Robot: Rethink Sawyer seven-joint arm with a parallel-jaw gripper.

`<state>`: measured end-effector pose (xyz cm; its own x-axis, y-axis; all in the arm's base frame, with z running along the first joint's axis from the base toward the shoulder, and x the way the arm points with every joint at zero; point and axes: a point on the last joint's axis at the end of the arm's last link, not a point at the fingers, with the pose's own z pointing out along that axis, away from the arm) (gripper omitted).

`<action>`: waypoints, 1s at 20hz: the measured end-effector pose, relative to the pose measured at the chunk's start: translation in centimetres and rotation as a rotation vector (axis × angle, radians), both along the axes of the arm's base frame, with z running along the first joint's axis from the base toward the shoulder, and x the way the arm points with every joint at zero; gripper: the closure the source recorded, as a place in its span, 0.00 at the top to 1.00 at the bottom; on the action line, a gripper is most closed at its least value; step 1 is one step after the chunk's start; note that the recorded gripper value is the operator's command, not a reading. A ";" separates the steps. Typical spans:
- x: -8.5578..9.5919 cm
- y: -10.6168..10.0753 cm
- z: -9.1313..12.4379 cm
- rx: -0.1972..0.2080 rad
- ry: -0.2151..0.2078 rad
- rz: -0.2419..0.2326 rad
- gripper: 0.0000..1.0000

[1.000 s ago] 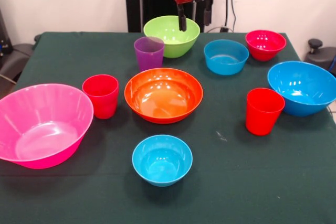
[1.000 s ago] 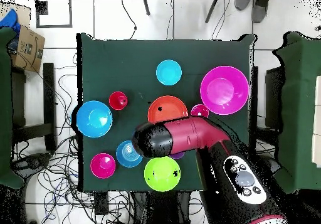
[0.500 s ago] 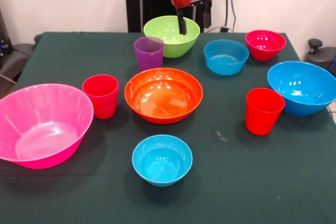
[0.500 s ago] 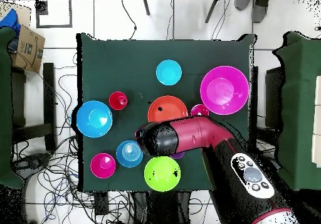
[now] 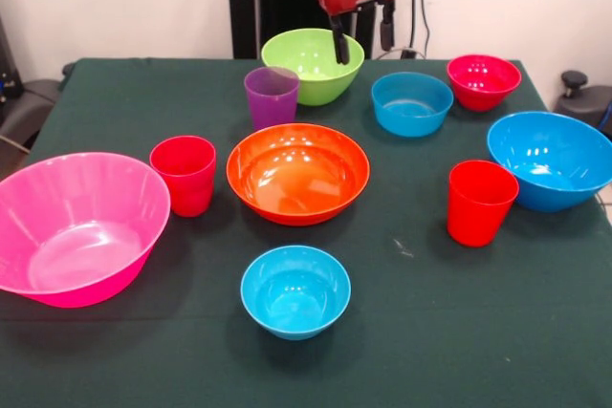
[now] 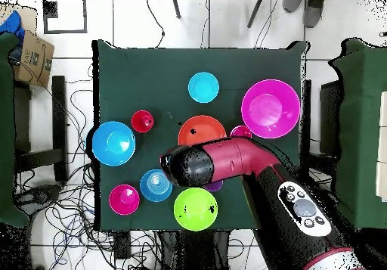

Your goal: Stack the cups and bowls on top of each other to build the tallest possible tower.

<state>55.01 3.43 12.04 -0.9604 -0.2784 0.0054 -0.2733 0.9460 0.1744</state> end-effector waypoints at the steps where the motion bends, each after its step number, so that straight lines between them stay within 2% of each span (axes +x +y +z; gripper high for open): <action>1: 0.1 0.1 0.1 0.000 -0.003 0.002 1.00; 8: 0.7 0.3 1.5 -0.001 -0.034 0.015 1.00; 11: 1.0 -0.1 2.8 0.006 -0.046 0.009 1.00; 14: 1.2 -1.4 4.8 0.043 -0.063 -0.021 1.00; 16: 1.1 -2.0 5.3 0.054 -0.067 -0.031 1.00; 17: 0.6 -3.6 6.0 0.056 -0.067 -0.042 1.00; 20: 0.1 -4.7 6.3 0.054 -0.059 -0.049 1.00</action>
<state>55.07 -1.25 18.31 -0.9711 -0.2298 -0.0651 -0.2385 0.9480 0.2108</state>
